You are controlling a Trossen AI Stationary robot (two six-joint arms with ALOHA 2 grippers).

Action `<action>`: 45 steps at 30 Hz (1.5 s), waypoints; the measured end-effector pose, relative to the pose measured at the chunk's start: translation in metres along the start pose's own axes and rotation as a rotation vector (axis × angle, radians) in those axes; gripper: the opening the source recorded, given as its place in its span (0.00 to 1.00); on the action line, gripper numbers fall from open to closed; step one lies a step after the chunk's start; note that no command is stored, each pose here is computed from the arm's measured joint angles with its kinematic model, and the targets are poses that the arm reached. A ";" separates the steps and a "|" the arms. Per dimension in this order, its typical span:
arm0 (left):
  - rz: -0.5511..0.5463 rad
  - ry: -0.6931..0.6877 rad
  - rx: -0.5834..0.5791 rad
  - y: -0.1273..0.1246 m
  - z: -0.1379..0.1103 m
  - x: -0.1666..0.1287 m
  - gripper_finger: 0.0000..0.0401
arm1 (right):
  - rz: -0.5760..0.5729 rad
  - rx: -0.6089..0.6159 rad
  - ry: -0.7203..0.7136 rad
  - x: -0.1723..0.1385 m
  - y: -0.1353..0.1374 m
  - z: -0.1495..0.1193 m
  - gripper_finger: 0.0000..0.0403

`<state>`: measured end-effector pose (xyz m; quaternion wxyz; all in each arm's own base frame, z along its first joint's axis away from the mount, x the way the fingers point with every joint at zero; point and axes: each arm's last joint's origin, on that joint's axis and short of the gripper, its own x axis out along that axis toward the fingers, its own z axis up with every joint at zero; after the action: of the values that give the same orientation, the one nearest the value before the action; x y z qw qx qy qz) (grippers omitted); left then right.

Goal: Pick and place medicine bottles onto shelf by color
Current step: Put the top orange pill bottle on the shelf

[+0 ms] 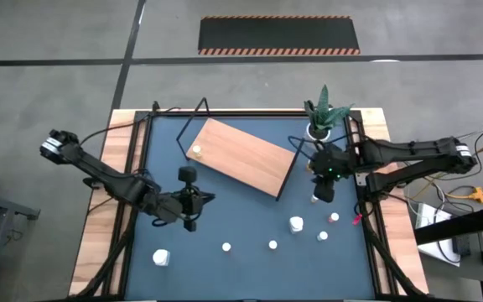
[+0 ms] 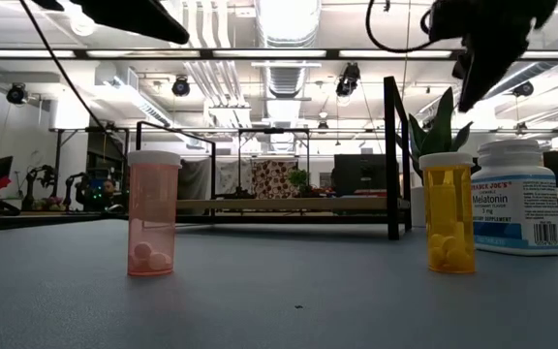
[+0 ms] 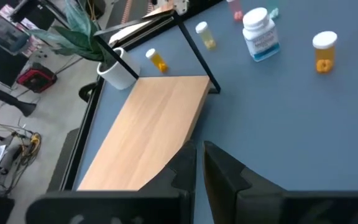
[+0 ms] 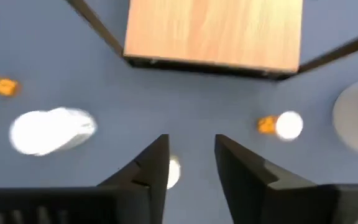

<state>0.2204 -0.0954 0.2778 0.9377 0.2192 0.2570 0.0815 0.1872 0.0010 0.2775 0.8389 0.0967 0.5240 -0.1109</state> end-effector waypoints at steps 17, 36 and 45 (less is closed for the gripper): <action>-0.002 -0.002 0.005 0.001 -0.007 -0.003 0.03 | -0.319 0.216 -0.191 0.042 -0.015 -0.005 0.52; -0.004 0.011 0.018 0.000 -0.012 -0.002 0.03 | -0.524 0.679 -0.093 0.079 -0.027 -0.016 0.52; -0.005 0.017 0.020 0.000 -0.013 -0.003 0.03 | -0.593 0.665 -0.057 0.096 -0.026 -0.016 0.52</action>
<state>0.2114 -0.0915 0.2689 0.9333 0.2273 0.2665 0.0787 0.2072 -0.0280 0.1829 0.7082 0.2036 0.4418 -0.5117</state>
